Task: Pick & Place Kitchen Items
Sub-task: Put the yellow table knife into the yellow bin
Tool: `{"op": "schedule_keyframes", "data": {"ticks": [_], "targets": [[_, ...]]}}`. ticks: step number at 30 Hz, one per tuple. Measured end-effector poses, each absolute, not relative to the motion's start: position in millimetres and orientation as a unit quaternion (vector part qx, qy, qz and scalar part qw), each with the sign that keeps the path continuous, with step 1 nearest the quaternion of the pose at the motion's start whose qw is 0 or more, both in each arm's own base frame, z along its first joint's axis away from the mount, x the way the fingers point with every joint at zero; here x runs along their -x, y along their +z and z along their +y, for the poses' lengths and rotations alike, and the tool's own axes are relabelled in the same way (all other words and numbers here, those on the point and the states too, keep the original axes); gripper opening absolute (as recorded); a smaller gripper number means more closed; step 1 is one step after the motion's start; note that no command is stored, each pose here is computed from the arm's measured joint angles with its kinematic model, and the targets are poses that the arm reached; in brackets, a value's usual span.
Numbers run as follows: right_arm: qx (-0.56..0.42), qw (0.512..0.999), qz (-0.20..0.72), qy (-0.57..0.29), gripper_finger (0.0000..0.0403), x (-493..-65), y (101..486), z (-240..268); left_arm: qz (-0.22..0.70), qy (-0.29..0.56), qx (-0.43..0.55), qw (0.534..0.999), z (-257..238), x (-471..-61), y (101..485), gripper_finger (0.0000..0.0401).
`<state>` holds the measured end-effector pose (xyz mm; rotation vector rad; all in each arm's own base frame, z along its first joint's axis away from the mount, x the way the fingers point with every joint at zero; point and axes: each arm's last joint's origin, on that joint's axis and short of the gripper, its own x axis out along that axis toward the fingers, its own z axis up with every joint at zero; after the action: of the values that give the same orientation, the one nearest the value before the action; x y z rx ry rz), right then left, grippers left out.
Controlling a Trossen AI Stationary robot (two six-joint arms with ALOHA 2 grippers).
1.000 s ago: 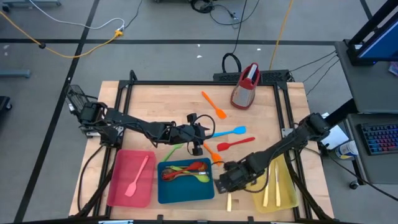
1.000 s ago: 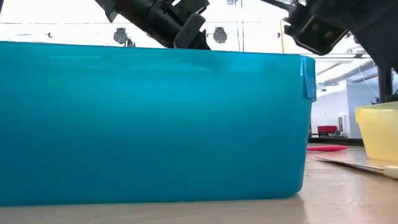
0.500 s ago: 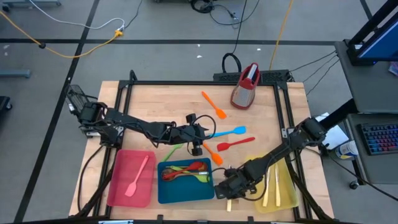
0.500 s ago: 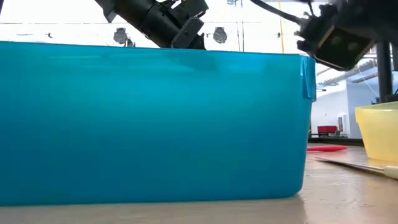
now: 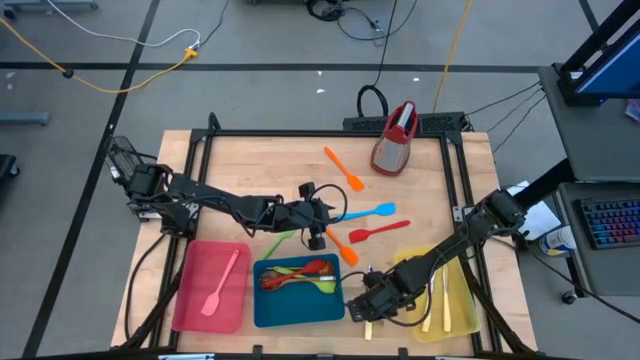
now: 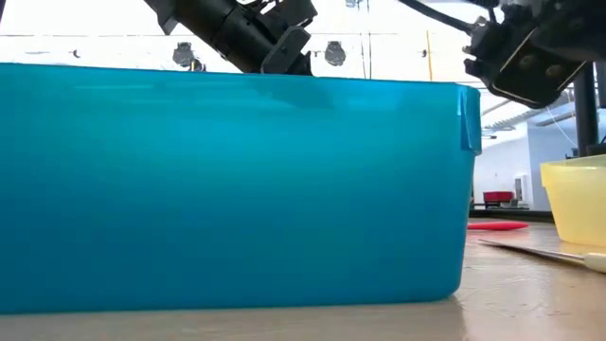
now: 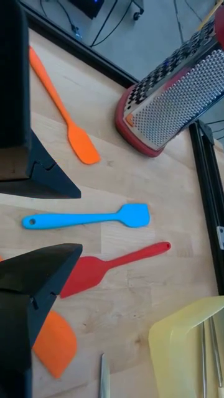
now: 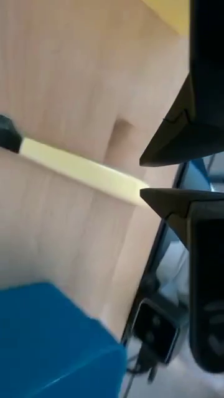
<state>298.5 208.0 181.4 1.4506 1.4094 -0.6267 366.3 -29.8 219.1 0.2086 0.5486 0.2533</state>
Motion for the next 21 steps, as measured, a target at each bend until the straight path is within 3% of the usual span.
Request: {"op": "schedule_keyframes", "data": {"ticks": [15, 21], "targets": [[-0.465, 0.646, 0.602, -0.059, 0.0059, -308, 186, 209, 0.269, 0.126, -0.097, 0.950, -30, -366, 219, 0.0131], [-0.510, 0.623, 0.583, -0.111, 0.0064, -313, 185, 202, 0.269, 0.127, -0.097, 0.950, -29, -366, 219, 0.0131]]}}
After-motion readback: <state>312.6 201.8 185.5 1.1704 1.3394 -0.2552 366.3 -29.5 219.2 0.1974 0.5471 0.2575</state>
